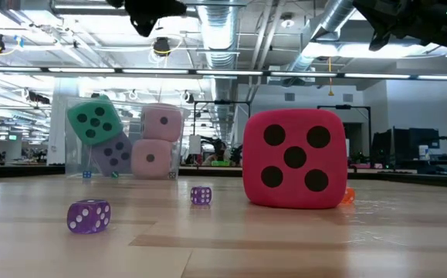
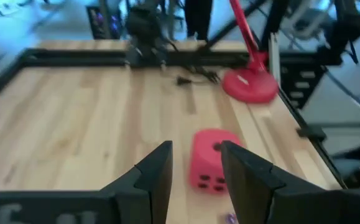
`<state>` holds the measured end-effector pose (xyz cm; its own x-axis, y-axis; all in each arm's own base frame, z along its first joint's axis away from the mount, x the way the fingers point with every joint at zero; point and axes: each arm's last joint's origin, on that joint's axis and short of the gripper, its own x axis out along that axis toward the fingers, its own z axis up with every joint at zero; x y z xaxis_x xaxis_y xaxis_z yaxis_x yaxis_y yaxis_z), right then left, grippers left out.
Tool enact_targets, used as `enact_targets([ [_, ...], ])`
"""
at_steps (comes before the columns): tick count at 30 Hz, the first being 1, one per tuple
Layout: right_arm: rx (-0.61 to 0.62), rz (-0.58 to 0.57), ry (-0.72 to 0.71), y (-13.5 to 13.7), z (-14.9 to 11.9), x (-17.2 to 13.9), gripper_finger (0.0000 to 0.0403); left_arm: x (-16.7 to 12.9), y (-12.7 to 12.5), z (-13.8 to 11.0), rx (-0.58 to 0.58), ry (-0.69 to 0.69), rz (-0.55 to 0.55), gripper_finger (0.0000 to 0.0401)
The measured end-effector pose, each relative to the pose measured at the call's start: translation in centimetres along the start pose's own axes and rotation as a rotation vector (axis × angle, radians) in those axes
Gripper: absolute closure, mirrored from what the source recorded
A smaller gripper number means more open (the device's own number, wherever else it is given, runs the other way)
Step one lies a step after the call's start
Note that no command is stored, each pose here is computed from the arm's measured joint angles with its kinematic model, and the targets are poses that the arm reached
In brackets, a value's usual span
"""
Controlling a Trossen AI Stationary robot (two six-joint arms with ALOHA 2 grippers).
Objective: Pick & Place Dice
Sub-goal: Put the top small purple dice into the transparent container
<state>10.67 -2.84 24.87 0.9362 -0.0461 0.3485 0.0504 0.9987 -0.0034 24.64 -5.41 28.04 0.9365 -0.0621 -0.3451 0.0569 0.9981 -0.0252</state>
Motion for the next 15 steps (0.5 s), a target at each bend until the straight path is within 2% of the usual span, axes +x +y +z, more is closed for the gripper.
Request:
enact_targets([
  [6, 0.0, 0.0, 0.001, 0.0, 0.0, 0.0, 0.0403, 1.5, -1.7, -1.1, 0.028, 0.046, -0.051, 0.0274],
  [15, 0.001, -0.001, 0.003, 0.0, 0.0, 0.0, 0.0403, 5.3, -2.5, -4.0, 0.054, 0.162, -0.046, 0.0274],
])
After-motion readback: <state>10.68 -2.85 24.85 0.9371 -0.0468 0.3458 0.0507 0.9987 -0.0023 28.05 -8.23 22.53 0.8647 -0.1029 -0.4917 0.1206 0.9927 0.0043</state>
